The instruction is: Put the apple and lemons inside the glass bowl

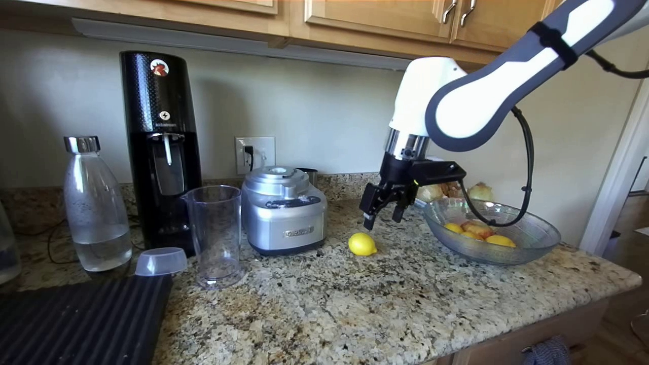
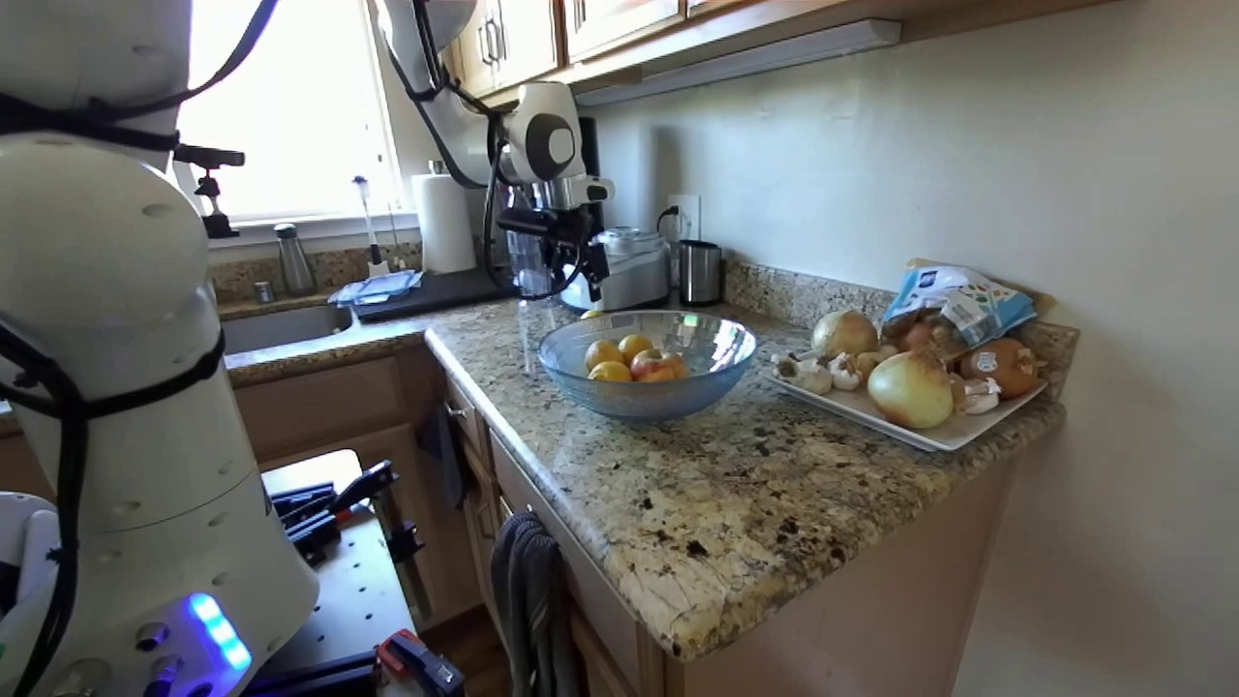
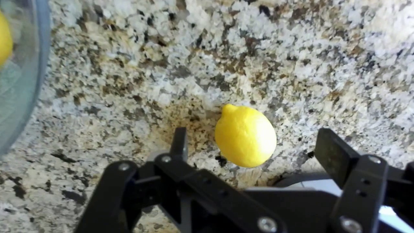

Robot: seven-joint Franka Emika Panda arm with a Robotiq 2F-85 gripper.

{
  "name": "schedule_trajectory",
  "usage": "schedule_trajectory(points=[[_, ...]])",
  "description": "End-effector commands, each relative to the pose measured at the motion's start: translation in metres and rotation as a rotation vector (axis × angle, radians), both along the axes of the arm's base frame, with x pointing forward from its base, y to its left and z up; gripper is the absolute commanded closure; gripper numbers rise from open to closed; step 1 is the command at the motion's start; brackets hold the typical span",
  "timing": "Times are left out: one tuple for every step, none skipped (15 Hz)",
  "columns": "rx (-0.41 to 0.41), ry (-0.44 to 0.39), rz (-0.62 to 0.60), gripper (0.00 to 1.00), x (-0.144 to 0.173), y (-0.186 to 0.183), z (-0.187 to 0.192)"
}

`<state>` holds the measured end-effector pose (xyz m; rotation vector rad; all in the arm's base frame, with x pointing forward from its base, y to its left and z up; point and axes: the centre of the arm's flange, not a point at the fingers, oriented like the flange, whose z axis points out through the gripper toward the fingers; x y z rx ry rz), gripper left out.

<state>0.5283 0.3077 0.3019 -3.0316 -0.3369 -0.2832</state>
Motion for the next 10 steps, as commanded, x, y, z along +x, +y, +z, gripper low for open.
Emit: schedule_trajectory(points=[[-0.002, -0.050, 0.052, 0.00, 0.014, 0.022, -0.020], [-0.004, -0.053, 0.066, 0.00, 0.017, 0.025, -0.025], [-0.005, -0.054, 0.075, 0.00, 0.020, 0.028, -0.029], [-0.007, -0.056, 0.081, 0.00, 0.024, 0.029, -0.032], [-0.011, -0.060, 0.087, 0.00, 0.027, 0.030, -0.034], [-0.016, -0.062, 0.097, 0.00, 0.031, 0.030, -0.037], [-0.022, -0.064, 0.104, 0.00, 0.034, 0.028, -0.040], [-0.028, -0.067, 0.110, 0.00, 0.038, 0.027, -0.042], [-0.029, -0.059, 0.111, 0.00, 0.041, 0.025, -0.043], [-0.030, -0.059, 0.114, 0.00, 0.044, 0.024, -0.046]])
